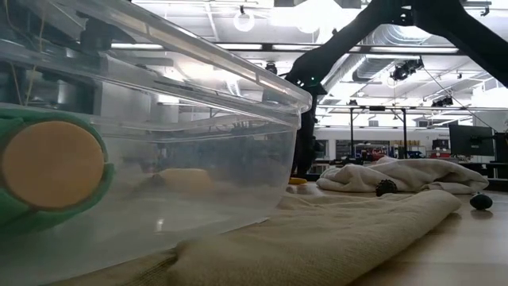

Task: Pick and placing Produce into tupperware
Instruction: Put the yellow corn into the container

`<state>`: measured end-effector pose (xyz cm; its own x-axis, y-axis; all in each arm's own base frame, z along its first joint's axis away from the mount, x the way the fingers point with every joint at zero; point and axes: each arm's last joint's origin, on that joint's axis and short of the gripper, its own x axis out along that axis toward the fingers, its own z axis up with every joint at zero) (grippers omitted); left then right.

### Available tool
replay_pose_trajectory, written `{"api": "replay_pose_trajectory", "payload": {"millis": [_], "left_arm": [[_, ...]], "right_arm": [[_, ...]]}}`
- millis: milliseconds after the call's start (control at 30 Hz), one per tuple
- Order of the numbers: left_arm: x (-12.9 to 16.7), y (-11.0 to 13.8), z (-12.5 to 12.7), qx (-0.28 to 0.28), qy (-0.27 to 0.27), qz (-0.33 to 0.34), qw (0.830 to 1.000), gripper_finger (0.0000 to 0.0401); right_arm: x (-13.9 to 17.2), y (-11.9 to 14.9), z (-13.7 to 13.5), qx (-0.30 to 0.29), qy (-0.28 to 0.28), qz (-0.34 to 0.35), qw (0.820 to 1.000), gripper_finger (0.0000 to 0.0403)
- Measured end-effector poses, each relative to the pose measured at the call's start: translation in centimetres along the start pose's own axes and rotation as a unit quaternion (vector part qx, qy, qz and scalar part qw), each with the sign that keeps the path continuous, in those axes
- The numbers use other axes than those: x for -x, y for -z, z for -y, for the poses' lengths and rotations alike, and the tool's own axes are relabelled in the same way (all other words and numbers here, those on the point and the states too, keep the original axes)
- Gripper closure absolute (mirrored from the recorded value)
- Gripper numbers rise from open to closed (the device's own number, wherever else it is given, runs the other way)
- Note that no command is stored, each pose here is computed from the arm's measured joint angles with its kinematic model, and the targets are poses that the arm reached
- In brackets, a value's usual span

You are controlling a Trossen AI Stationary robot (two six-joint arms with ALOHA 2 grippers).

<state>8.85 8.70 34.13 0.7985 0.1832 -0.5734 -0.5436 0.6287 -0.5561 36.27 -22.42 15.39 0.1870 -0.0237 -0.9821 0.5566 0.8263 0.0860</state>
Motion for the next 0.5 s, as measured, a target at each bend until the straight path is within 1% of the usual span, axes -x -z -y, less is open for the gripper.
{"api": "replay_pose_trajectory", "payload": {"millis": [200, 500], "left_arm": [[0.0, 0.0, 0.0, 0.0, 0.0, 0.0, 1.0, 0.0268], [0.0, 0.0, 0.0, 0.0, 0.0, 0.0, 1.0, 0.0268]], "right_arm": [[-0.02, 0.01, -0.07, 0.003, 0.001, 0.0, 1.0, 0.0149], [-0.02, 0.06, -0.05, 0.008, 0.002, -0.003, 1.0, 0.0185]]}}
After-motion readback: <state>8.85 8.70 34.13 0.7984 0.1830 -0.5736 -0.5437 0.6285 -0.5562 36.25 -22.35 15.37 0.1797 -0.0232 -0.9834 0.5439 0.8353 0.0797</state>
